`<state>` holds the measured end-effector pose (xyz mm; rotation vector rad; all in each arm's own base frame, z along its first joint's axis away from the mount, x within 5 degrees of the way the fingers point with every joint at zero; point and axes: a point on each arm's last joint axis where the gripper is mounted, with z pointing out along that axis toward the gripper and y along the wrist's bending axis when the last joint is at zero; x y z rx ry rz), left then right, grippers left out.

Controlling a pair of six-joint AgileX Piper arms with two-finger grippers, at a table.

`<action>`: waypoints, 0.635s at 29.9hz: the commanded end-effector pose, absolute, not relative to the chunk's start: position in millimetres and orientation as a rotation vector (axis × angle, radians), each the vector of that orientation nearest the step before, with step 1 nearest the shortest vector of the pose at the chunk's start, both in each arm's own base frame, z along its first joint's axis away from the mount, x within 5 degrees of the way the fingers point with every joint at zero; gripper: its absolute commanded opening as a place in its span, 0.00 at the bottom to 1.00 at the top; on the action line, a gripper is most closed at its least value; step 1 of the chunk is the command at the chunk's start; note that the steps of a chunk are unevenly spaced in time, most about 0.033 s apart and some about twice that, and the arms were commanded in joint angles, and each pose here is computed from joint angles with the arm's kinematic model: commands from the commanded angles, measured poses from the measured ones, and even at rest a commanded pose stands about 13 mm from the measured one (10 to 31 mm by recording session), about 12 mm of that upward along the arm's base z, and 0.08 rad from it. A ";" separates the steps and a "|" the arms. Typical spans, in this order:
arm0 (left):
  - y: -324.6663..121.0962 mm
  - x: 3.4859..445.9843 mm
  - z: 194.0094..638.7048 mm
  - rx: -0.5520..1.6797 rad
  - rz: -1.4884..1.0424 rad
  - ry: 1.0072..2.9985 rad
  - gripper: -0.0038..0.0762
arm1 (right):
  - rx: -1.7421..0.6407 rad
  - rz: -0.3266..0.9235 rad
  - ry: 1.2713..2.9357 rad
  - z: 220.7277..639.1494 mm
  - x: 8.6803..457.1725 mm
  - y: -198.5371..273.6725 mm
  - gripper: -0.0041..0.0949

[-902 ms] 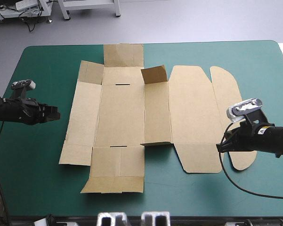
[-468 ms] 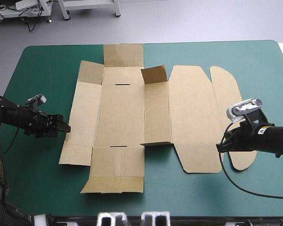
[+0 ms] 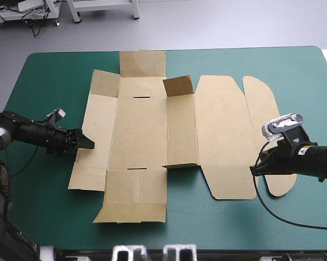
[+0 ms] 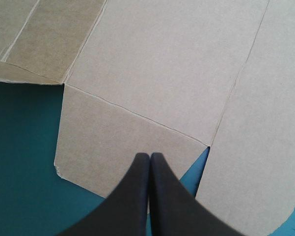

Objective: Fold the box

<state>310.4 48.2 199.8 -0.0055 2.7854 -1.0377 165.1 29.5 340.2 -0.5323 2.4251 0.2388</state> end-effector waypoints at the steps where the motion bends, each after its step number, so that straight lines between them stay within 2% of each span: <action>1: 22.8 307.7 217.0 0.123 -1.168 2.758 0.62 | -0.523 0.239 2.354 350.7 166.0 30.9 0.03; 6: 9.0 309.0 217.6 0.173 -1.189 2.760 0.62 | -0.523 0.239 2.354 350.7 166.0 30.9 0.03; 8: 8.1 310.4 219.4 0.146 -1.216 2.735 0.57 | -0.522 0.242 2.353 350.8 166.0 31.1 0.03; 10: 6.9 312.0 221.0 0.123 -1.240 2.709 0.47 | -0.522 0.242 2.353 350.8 166.0 31.1 0.03; 15: 6.9 315.3 221.6 0.095 -1.230 2.679 0.08 | -0.524 0.246 2.358 350.5 165.6 31.3 0.03; 16: 7.2 315.6 221.3 0.095 -1.223 2.680 0.04 | -0.524 0.250 2.360 350.4 165.4 31.5 0.03; 19: 8.3 316.6 220.3 0.092 -1.196 2.681 0.04 | -0.524 0.250 2.359 350.4 165.4 31.5 0.03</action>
